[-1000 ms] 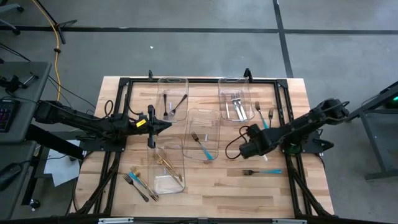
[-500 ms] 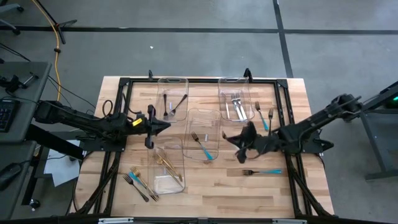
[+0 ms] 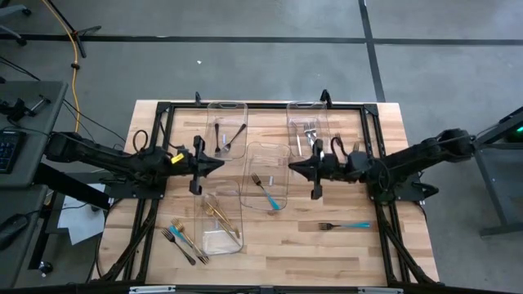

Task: Sort silverware by color (type)
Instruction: Put the white fork into the top right transparent bin

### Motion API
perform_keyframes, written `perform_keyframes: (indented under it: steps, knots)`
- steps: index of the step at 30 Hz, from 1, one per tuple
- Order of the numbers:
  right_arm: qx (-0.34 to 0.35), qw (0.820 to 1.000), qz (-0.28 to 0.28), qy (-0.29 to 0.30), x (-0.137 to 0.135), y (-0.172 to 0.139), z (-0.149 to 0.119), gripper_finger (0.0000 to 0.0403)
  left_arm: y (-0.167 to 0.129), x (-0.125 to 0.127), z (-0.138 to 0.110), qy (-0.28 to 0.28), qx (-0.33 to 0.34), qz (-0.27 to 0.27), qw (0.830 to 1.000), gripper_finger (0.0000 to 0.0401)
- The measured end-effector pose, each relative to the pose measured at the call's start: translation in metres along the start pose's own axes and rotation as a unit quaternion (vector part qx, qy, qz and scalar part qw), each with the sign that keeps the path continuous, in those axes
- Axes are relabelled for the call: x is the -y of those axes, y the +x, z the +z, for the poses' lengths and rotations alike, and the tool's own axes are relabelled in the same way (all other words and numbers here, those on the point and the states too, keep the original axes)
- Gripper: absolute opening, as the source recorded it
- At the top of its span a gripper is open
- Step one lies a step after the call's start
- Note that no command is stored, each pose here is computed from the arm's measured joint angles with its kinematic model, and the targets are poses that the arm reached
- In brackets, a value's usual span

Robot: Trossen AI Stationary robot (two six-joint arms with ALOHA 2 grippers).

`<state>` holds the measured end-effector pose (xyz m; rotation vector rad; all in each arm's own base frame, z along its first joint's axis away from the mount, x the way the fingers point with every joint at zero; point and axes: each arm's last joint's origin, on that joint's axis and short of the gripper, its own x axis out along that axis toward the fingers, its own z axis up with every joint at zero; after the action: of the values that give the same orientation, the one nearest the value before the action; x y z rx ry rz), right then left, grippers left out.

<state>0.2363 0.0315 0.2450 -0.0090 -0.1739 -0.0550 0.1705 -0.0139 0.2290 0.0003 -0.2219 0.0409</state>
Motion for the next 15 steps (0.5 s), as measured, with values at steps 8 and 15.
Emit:
perform_keyframes:
  steps: [8,15]
  knots:
    - [-0.006,1.0,0.0,0.001,0.0003,0.0002,-0.0011,0.0001,0.0011,-0.0008,-0.0013,0.011,-0.005,0.017,1.0,0.0001]
    - [-0.006,1.0,0.0,0.002,0.0003,0.0003,-0.0011,0.0001,0.0024,-0.0006,-0.0041,0.011,-0.013,0.017,1.0,0.0001]
